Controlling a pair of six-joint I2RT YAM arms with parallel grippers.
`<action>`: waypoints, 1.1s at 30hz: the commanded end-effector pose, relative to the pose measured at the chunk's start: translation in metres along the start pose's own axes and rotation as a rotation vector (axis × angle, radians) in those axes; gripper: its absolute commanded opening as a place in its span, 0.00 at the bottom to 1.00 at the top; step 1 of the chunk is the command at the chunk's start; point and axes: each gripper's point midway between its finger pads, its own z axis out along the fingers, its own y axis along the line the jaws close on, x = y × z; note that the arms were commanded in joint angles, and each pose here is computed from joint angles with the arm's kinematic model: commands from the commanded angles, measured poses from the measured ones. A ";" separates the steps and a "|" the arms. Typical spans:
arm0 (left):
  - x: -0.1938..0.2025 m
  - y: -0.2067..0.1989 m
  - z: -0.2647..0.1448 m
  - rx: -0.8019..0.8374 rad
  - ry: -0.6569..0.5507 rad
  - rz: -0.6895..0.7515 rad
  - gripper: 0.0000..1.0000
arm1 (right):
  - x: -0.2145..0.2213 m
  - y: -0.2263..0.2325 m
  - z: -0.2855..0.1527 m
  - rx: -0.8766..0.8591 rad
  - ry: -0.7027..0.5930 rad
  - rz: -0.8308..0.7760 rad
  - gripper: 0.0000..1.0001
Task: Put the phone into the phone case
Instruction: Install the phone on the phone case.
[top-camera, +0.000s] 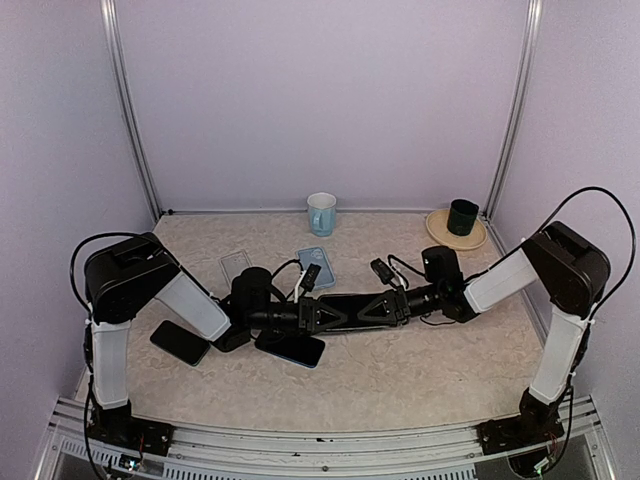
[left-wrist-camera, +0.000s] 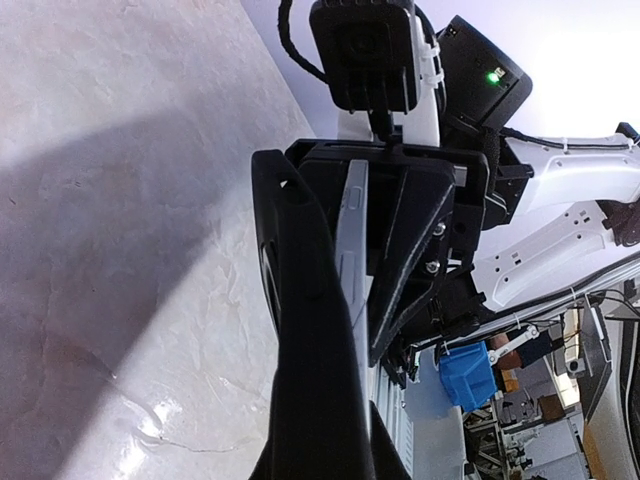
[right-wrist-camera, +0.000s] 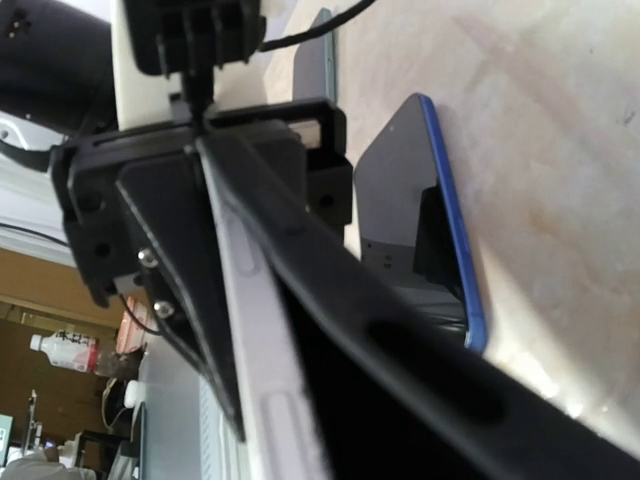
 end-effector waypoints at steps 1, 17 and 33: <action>-0.024 -0.050 0.001 0.127 -0.079 0.134 0.05 | 0.010 0.002 0.010 0.017 0.034 0.046 0.25; -0.025 -0.029 -0.004 0.062 -0.090 0.106 0.04 | 0.007 0.001 0.007 0.043 0.037 0.042 0.32; -0.030 -0.011 -0.017 -0.020 -0.118 0.101 0.04 | -0.002 0.000 -0.003 0.129 0.025 0.035 0.41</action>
